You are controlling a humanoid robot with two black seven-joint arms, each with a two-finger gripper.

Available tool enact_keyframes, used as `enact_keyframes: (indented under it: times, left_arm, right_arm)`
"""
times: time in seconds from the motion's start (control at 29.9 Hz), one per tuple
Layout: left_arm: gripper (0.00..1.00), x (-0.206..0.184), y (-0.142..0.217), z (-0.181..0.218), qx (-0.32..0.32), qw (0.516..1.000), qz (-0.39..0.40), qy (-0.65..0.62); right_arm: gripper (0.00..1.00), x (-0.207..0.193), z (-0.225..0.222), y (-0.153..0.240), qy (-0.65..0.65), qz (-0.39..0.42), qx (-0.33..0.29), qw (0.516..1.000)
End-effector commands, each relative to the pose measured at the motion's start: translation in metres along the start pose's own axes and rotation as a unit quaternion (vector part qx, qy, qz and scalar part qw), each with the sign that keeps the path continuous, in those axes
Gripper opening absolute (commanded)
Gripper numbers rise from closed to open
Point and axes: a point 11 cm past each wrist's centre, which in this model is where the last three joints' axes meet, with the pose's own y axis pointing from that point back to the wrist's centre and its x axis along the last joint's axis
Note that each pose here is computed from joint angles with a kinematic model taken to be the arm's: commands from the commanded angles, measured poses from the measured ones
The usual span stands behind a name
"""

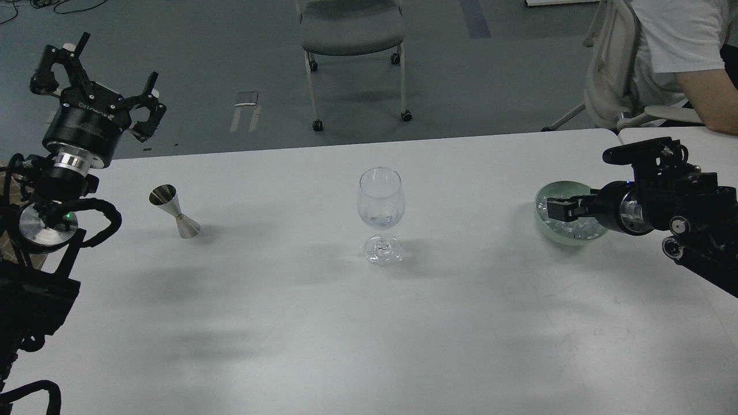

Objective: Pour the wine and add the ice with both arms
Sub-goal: 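Reach the right gripper into the green bowl and grasp ice, then lift the ice with the right gripper over the wine glass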

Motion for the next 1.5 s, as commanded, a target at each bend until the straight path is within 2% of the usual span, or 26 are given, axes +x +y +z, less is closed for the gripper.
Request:
enact_keyframes:
  times: [0.0, 0.03, 0.1, 0.27, 0.37, 0.43, 0.5, 1.1, 1.47]
  left_arm:
    - [0.98, 0.001, 0.001, -0.002, 0.001, 1.000, 0.002, 0.002]
    - [0.98, 0.001, 0.001, -0.002, 0.001, 1.000, 0.002, 0.002]
    - [0.98, 0.001, 0.001, -0.002, 0.001, 1.000, 0.002, 0.002]
    - [0.98, 0.001, 0.001, -0.002, 0.001, 1.000, 0.002, 0.002]
    - [0.98, 0.001, 0.001, -0.002, 0.001, 1.000, 0.002, 0.002]
    - [0.98, 0.002, 0.001, -0.002, 0.001, 1.000, 0.002, 0.001]
    - [0.98, 0.002, 0.001, -0.002, 0.001, 1.000, 0.003, 0.001]
    - [0.98, 0.003, 0.001, 0.000, 0.002, 1.000, 0.007, -0.002]
    - [0.98, 0.003, 0.001, 0.000, 0.005, 1.000, 0.007, -0.006]
  right_arm:
    - [0.72, -0.002, -0.001, -0.001, 0.000, -0.003, 0.000, 1.000]
    - [0.67, -0.004, 0.000, -0.001, 0.000, -0.004, -0.002, 1.000]
    - [0.64, -0.005, 0.001, -0.001, 0.000, -0.007, -0.002, 1.000]
    - [0.62, -0.010, -0.001, -0.002, 0.008, -0.015, -0.001, 1.000]
    - [0.42, -0.014, -0.004, -0.002, 0.014, -0.021, 0.002, 1.000]
    - [0.16, -0.014, -0.003, -0.002, 0.015, -0.022, 0.000, 1.000]
    - [0.02, -0.014, 0.000, -0.002, 0.014, -0.021, -0.003, 1.000]
    - [0.00, 0.000, -0.004, 0.011, 0.018, -0.002, 0.011, 1.000]
    - [0.00, 0.074, -0.009, 0.072, 0.009, 0.111, 0.048, 0.993]
